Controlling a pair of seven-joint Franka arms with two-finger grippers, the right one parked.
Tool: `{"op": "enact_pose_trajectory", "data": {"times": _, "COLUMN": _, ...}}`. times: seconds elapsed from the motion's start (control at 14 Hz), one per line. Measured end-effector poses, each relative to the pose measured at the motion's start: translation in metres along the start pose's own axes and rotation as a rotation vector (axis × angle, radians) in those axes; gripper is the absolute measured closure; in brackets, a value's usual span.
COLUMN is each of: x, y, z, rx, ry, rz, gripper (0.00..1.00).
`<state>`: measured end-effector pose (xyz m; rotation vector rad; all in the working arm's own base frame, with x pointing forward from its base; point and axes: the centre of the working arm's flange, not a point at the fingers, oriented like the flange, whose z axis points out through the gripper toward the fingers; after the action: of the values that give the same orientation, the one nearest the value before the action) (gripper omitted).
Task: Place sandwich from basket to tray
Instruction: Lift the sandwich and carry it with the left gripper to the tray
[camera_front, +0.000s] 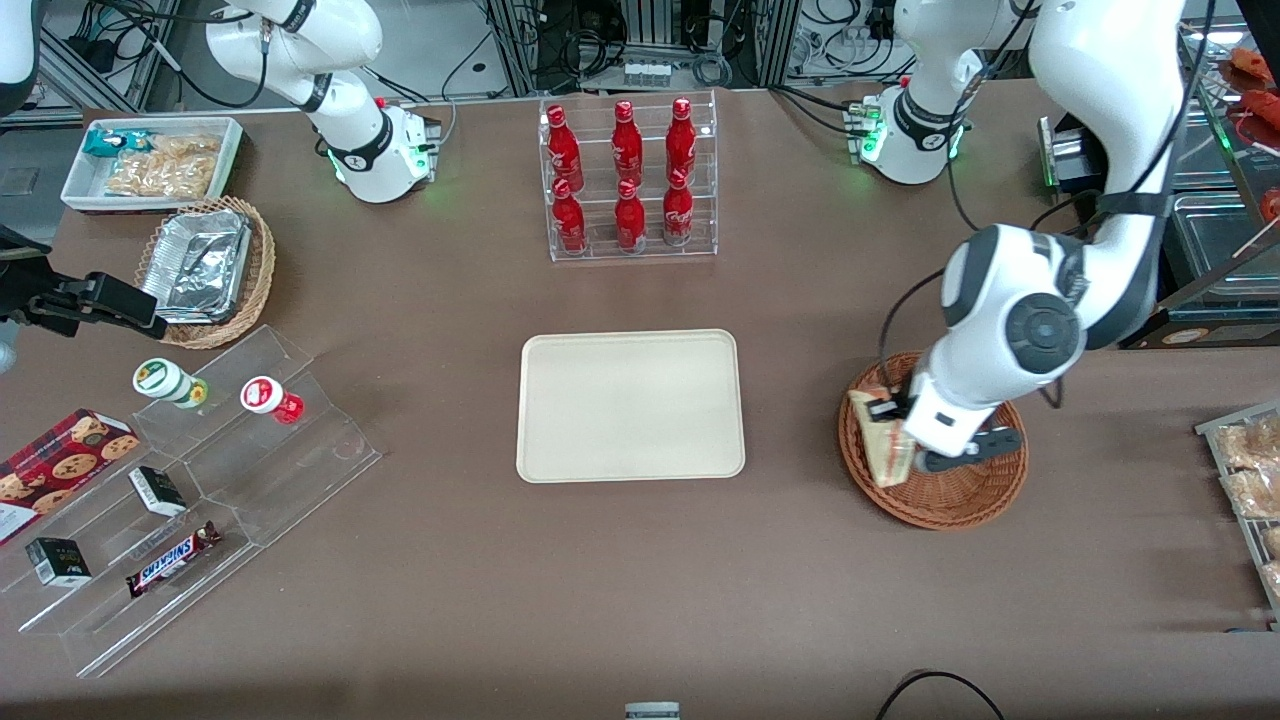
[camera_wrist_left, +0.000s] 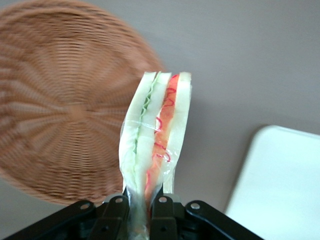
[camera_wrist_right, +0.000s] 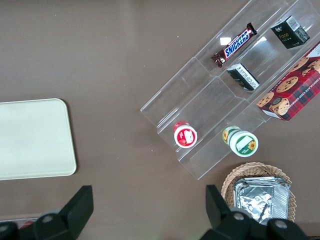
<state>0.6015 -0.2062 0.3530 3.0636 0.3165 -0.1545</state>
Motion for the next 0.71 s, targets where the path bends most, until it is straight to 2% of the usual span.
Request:
{"op": "enact_pose_trajectory", "data": {"times": 0.14, "x": -0.014, "y": 0.048, "z": 0.007, "rx": -0.016, "ry": -0.005, "rz": 0.052, "gripper": 0.85}}
{"op": "enact_pose_trajectory", "data": {"times": 0.43, "x": -0.056, "y": 0.159, "z": 0.031, "rx": 0.017, "ry": 0.045, "rz": 0.054, "gripper": 0.85}}
{"op": "enact_pose_trajectory", "data": {"times": 0.71, "x": -0.093, "y": 0.237, "z": 0.068, "rx": -0.004, "ry": 0.026, "rz": 0.059, "gripper": 0.85}}
